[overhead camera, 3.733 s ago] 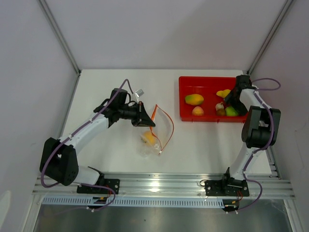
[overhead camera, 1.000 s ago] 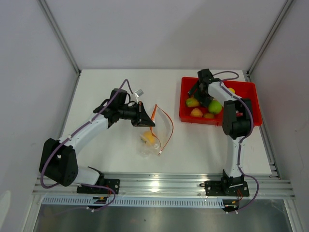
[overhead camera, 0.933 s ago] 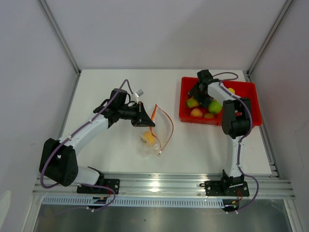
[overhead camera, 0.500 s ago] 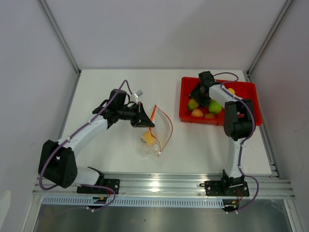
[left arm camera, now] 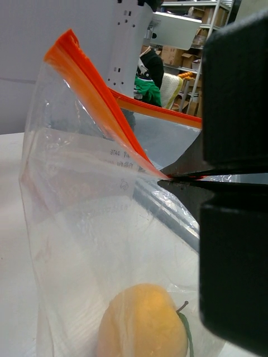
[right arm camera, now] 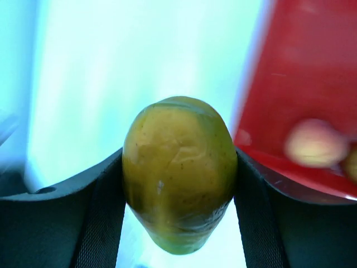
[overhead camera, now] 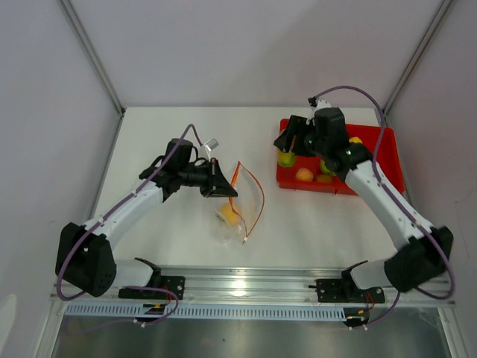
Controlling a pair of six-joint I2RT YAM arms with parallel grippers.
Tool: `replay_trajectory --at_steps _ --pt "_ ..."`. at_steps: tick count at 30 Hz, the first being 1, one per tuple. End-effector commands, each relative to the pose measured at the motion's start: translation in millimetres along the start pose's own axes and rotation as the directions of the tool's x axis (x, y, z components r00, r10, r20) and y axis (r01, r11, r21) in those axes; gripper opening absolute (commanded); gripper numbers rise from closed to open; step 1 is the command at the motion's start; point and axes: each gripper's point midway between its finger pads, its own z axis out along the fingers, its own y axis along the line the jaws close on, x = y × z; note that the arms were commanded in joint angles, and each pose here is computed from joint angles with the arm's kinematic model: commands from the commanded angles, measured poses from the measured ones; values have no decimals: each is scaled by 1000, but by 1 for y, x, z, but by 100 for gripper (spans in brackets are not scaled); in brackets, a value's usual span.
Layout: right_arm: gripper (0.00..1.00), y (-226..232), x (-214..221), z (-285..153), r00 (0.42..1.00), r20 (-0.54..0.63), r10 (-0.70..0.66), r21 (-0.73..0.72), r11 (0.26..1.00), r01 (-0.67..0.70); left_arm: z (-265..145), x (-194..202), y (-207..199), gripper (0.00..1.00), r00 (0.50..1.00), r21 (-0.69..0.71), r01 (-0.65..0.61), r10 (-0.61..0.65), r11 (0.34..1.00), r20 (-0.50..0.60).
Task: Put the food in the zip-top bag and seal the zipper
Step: Pick up the fake fruit from the bin, then place the fake fruit in the zipper food storage bag.
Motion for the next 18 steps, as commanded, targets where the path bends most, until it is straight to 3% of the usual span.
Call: replay_trajectory --at_steps 1,4,9,13,18 --pt "2 51 14 -63 984 77 -162 -204 963 175 -3 -1 -15 0 999 46 -40 39 998 10" --pt "2 92 38 -97 964 109 -242 -369 891 265 -3 -2 -16 1 999 51 -39 39 998 7" --pt "4 135 89 -131 912 153 -380 -486 775 404 -2 -4 -18 1 999 58 -37 37 998 4" --pt "6 149 115 -127 888 155 -433 -523 727 445 -1 -4 -21 1 999 71 -35 35 997 -2" --pt "6 157 125 -111 878 162 -450 -509 724 465 -2 -3 -24 1 999 70 -39 39 997 -7"
